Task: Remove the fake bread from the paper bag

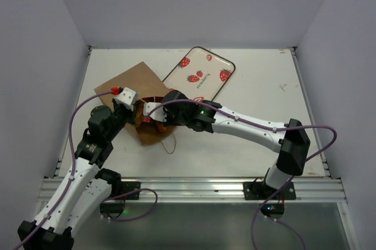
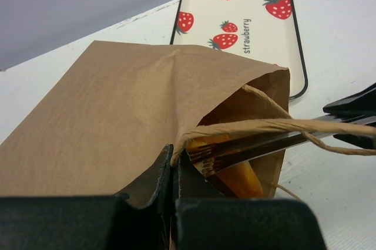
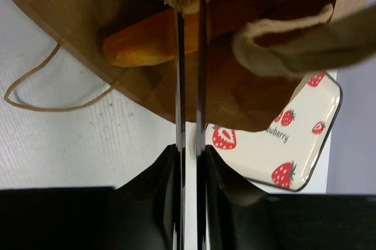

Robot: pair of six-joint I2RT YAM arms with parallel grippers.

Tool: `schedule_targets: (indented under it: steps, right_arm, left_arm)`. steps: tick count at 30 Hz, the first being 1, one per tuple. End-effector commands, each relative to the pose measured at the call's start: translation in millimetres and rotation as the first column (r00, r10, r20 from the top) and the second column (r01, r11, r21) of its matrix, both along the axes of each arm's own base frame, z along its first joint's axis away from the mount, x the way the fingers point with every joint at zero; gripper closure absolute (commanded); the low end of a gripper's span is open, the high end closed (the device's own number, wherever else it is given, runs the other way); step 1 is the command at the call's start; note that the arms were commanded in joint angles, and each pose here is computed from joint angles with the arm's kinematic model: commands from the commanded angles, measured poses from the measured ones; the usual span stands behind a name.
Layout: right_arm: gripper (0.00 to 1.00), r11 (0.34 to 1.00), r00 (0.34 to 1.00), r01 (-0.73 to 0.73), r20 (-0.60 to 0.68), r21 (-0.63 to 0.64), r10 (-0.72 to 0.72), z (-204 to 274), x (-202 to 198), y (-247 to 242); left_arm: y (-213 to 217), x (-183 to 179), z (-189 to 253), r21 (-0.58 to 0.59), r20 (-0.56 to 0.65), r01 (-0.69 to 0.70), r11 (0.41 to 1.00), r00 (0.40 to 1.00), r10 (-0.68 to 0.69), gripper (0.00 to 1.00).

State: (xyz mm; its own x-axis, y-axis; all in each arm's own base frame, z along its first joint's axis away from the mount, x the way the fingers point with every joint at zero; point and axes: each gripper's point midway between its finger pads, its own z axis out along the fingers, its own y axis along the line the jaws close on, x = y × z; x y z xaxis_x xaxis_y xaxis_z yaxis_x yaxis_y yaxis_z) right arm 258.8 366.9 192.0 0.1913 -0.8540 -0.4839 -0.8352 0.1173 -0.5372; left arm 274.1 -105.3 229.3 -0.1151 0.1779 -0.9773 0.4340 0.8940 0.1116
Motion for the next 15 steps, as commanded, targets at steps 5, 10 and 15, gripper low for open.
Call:
schedule_targets:
  steps: [5, 10, 15]
  right_arm:
    - [0.95, 0.996, 0.998, -0.009, 0.056, 0.088, 0.004, 40, 0, 0]
    - [1.00, 0.992, 0.997, -0.079, 0.016, 0.103, 0.078, 46, -20, -15]
    - [1.00, 0.984, 0.992, -0.118, -0.029, 0.135, 0.123, 54, -30, -40]
  left_arm:
    - [-4, 2, 8, -0.039, 0.032, 0.015, 0.999, 0.999, -0.014, 1.00]
    - [-1, 3, 8, -0.038, 0.034, -0.002, 0.999, 0.999, 0.003, 1.00]
    - [4, 5, 8, -0.036, 0.036, -0.034, 0.999, 0.999, 0.035, 1.00]
